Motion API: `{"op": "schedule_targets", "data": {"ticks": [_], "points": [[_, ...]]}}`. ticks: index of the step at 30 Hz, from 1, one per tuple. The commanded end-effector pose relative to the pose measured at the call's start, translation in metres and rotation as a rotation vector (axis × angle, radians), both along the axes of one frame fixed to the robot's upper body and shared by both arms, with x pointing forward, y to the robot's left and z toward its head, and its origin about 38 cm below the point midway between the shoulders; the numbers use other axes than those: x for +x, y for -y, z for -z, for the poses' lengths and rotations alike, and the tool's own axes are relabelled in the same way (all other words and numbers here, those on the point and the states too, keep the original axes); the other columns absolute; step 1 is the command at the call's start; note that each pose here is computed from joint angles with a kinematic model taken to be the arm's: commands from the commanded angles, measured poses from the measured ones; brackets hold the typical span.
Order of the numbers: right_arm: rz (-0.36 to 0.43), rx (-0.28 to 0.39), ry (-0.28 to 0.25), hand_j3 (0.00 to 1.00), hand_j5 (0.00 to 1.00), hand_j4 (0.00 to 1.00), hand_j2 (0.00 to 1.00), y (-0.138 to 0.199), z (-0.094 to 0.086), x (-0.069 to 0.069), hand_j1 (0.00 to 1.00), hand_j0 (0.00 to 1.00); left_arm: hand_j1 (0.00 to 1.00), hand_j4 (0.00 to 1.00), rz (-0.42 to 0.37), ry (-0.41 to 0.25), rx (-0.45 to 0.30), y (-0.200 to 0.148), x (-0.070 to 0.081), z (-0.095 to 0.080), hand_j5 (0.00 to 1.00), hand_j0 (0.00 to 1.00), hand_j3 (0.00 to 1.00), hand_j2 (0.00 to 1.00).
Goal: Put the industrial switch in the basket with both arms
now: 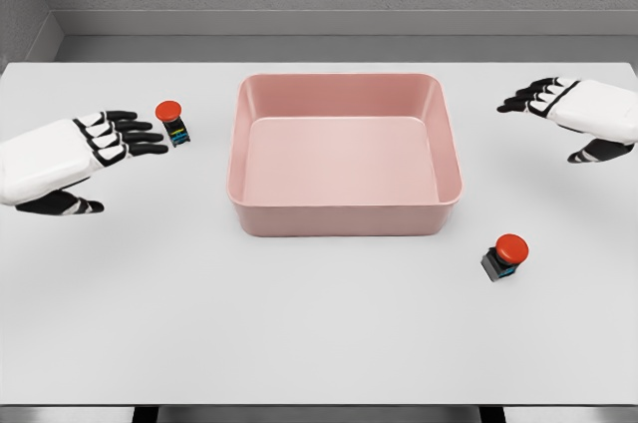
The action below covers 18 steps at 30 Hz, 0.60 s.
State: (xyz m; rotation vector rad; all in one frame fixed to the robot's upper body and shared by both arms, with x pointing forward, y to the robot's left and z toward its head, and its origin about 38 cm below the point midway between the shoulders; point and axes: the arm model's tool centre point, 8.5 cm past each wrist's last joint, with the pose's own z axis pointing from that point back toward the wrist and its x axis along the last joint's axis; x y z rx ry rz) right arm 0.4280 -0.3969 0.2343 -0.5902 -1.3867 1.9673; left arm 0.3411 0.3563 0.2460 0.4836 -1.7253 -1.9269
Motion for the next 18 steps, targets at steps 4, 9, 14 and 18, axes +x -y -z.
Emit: {"op": "schedule_targets", "data": {"ticks": [4,9,14,18], "points": [[0.002,0.01,-0.005,1.0,1.0,1.0,1.0,0.0,0.002,-0.002,1.0,1.0,1.0,1.0,-0.002,-0.003,-0.002,-0.001,0.0,0.0,1.0,1.0,1.0,1.0],[-0.016,-0.039,-0.05,1.0,1.0,1.0,1.0,0.009,0.008,-0.028,1.0,1.0,1.0,1.0,-0.024,0.021,0.053,-0.009,0.02,-0.012,1.0,1.0,1.0,1.0],[-0.047,-0.071,-0.065,1.0,1.0,1.0,1.0,0.01,0.004,-0.047,1.0,1.0,1.0,1.0,-0.004,-0.171,0.302,0.036,0.051,0.013,1.0,1.0,1.0,1.0],[-0.072,-0.087,-0.096,1.0,1.0,1.0,1.0,0.008,0.01,-0.061,1.0,1.0,1.0,1.0,-0.051,-0.172,0.297,0.042,0.063,0.0,1.0,1.0,1.0,1.0]]}}
